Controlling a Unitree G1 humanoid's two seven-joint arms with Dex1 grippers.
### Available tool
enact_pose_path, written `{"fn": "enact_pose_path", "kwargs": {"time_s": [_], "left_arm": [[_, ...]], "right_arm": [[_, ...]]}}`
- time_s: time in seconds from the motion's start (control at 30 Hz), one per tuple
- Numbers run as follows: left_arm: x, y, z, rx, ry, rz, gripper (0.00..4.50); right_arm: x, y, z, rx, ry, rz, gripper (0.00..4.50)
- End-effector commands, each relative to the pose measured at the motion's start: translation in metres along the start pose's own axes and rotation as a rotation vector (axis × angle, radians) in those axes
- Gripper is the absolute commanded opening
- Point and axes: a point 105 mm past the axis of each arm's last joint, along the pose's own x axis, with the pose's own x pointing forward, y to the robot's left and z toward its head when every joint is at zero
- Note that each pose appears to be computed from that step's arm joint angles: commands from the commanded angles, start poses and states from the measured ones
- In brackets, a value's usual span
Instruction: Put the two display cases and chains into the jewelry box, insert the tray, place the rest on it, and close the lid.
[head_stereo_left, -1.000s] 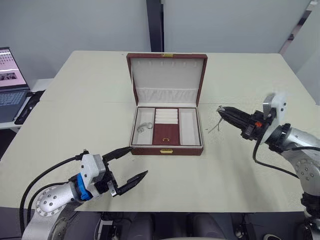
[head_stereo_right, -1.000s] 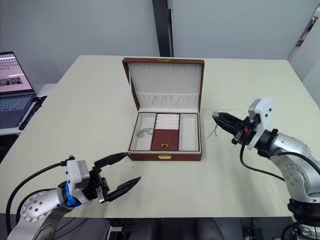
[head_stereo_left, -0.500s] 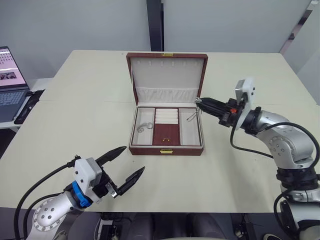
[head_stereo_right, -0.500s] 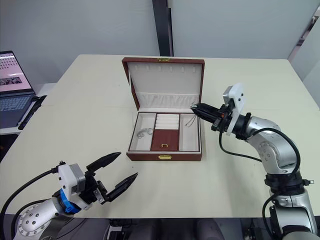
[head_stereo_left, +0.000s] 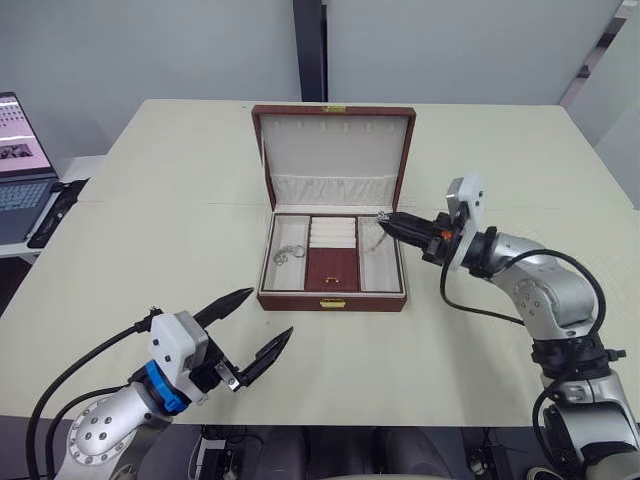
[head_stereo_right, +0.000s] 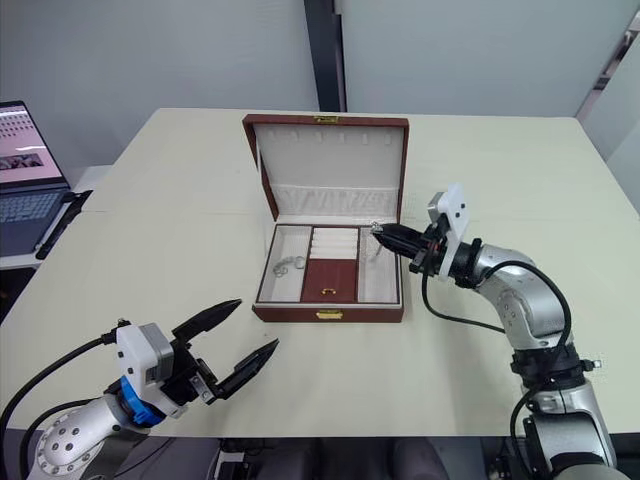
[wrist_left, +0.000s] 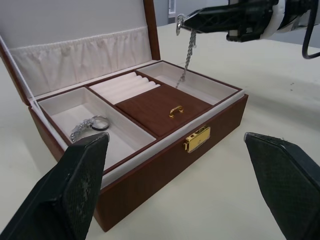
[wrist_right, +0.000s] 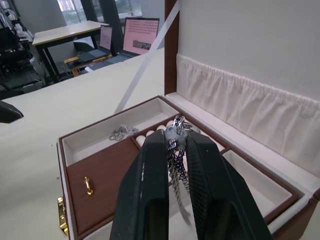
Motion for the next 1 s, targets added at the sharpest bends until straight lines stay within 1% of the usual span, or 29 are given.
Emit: {"fn": "enact_pose_path", "kwargs": {"time_s": [0.03,0.5,0.57,0.6,0.63,0.87,0.93,1.0], "left_arm": [[0.002,-0.004,0.007,0.009,-0.016,-0.013,4.50],[0.004,-0.005,0.007,-0.014,0.004,-0.010,4.50],[0.002,-0.001,0.004,-0.010,0.033,0.003,4.50],[0.001,0.000,0.004,-0.007,0.042,0.009,4.50],[0.000,0.002,0.002,-0.018,0.059,0.010,4.50],[-0.002,0.013,0.001,-0.066,0.093,0.019,4.50],[-0.005,0.019,0.000,-0.069,0.105,0.026,4.50],[-0.011,0.035,-0.003,-0.069,0.143,0.046,4.50]], "right_arm": [[-0.001,0.005,0.000,-0.023,-0.013,0.026,0.27],[0.002,0.009,-0.011,0.001,-0.004,0.034,0.27],[-0.001,0.008,-0.013,0.011,0.001,0.029,0.98],[-0.002,0.008,-0.013,0.014,0.004,0.030,1.08],[-0.005,0.007,-0.013,0.015,0.002,0.027,1.33],[-0.017,-0.001,-0.010,-0.013,0.005,0.001,3.22],[-0.022,-0.003,-0.007,-0.027,0.009,-0.006,3.85],[-0.035,-0.008,-0.005,-0.055,0.030,-0.015,4.47]]}}
